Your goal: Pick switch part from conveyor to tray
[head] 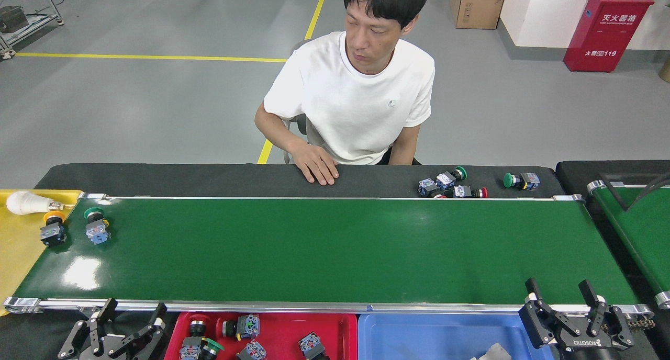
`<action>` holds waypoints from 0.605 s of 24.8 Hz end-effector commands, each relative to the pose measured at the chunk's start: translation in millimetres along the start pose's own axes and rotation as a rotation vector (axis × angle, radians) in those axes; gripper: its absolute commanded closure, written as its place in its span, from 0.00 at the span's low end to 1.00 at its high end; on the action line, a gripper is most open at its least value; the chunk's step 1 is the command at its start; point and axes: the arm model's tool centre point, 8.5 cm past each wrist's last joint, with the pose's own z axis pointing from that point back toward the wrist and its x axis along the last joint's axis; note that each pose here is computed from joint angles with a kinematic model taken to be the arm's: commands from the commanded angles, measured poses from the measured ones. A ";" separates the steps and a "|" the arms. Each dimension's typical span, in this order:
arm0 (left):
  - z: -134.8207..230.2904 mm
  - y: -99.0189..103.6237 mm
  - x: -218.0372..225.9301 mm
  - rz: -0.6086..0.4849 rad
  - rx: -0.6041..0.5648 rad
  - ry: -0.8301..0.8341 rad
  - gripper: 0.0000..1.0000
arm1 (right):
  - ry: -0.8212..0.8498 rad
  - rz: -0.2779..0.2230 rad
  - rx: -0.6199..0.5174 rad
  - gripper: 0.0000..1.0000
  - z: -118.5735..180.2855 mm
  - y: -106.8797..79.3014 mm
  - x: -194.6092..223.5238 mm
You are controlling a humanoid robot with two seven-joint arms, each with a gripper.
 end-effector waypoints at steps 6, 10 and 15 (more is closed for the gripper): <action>14.0 6.2 -30.3 -0.003 0.020 0.033 0.00 | 0.030 0.005 0.015 0.00 -0.9 -6.7 -11.3; 22.6 11.4 -47.8 -0.003 0.033 0.041 0.00 | 0.055 0.009 0.007 0.00 0.0 -10.5 -20.0; 18.0 11.3 -23.4 -0.018 0.032 0.062 0.00 | 0.115 0.024 -0.017 0.00 4.2 -20.4 -40.8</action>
